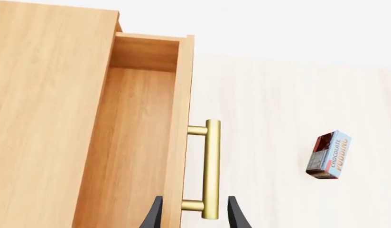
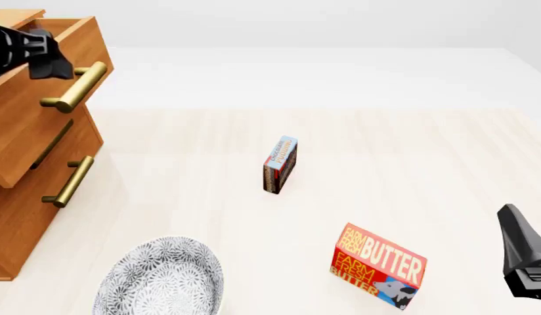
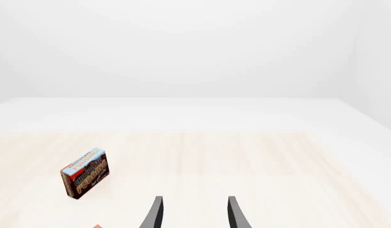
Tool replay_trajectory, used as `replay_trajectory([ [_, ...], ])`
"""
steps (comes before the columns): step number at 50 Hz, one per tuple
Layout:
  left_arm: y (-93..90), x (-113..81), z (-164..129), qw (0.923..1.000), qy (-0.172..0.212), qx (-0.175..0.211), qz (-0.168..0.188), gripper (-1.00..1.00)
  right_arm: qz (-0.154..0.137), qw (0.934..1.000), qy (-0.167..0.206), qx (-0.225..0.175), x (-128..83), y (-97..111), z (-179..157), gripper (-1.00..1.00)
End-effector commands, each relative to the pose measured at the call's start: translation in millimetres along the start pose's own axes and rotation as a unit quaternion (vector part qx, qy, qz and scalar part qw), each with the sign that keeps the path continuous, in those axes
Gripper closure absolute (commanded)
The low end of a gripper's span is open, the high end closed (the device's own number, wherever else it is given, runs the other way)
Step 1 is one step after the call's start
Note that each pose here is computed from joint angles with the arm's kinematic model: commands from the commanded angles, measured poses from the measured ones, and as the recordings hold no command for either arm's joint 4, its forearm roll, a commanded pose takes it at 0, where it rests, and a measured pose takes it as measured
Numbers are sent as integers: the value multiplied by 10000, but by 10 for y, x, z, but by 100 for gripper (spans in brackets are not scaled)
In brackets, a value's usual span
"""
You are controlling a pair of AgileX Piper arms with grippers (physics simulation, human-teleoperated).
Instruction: Put the chocolate pudding in the top drawer of the cabinet and close it.
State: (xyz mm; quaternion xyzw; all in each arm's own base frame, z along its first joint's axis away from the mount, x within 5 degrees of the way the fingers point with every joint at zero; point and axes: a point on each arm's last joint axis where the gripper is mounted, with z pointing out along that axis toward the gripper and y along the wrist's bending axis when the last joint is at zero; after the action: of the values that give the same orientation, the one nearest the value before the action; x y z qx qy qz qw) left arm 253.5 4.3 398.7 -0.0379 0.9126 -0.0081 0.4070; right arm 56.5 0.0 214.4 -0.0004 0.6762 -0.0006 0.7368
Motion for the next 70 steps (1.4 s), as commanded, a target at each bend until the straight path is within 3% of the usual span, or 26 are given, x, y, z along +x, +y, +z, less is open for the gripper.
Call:
replay_trajectory([
  [1, -22, 39, 67, 10000, 57, 48, -27, -100, 0, 10000, 0, 0, 0, 0, 0, -100],
  [70, -264, 130, 218, 9992, 96, 390, 68, -100, 0, 10000, 0, 0, 0, 0, 0, -100],
])
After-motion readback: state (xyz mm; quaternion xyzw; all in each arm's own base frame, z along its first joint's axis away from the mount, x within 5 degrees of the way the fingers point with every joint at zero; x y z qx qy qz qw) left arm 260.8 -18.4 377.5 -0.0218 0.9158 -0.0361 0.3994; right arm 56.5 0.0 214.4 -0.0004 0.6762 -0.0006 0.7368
